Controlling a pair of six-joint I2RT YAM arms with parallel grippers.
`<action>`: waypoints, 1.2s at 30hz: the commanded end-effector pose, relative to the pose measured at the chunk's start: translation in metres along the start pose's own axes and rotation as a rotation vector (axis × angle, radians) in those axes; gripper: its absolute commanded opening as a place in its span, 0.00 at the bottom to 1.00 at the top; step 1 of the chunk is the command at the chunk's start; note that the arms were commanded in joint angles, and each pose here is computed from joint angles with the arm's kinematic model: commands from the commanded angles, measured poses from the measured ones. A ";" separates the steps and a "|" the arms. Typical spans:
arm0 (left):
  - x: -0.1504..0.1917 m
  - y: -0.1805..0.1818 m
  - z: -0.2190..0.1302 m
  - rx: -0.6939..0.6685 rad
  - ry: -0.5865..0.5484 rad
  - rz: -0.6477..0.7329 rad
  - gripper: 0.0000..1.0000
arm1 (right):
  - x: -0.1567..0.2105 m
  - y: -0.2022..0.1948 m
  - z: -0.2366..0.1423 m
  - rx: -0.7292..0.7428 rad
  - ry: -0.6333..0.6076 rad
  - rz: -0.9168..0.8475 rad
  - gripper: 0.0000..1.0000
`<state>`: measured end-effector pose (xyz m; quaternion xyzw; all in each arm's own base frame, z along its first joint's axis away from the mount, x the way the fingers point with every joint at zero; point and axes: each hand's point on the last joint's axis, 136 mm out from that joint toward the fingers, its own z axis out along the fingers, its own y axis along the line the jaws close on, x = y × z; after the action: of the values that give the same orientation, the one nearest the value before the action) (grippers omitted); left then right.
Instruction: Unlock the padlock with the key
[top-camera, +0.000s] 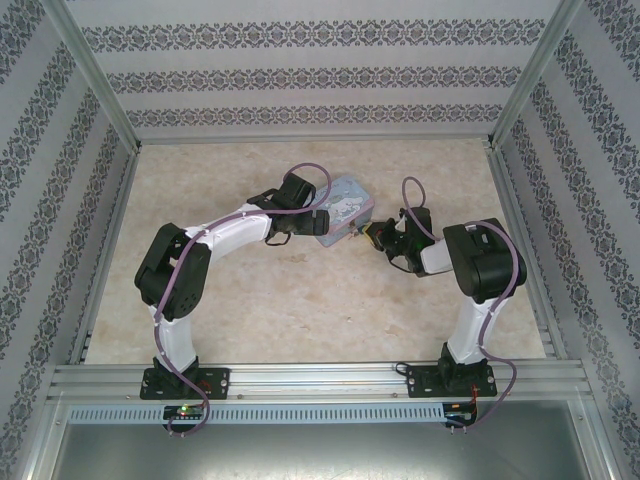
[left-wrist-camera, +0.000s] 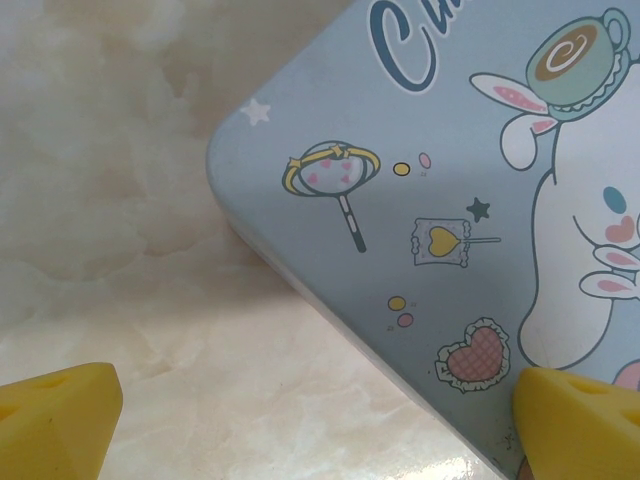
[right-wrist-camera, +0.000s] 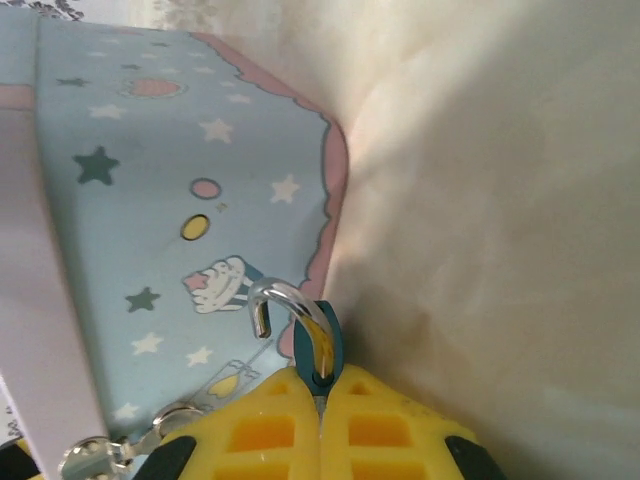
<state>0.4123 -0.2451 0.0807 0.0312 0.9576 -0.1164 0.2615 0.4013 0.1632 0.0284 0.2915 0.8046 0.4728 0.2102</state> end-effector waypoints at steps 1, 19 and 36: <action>0.082 0.052 0.024 -0.194 0.280 0.058 1.00 | -0.009 0.017 -0.005 -0.049 -0.037 -0.019 0.00; 0.031 0.026 -0.018 -0.081 0.170 0.001 1.00 | 0.061 0.005 -0.042 -0.016 0.065 -0.044 0.00; 0.001 0.036 -0.082 -0.034 0.047 -0.065 1.00 | 0.241 0.043 0.007 -0.034 0.387 -0.190 0.00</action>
<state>0.3827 -0.2029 0.1350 0.0076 0.9635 -0.1131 0.2427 0.2324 0.3292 0.0466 0.1078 0.8513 0.5050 0.0927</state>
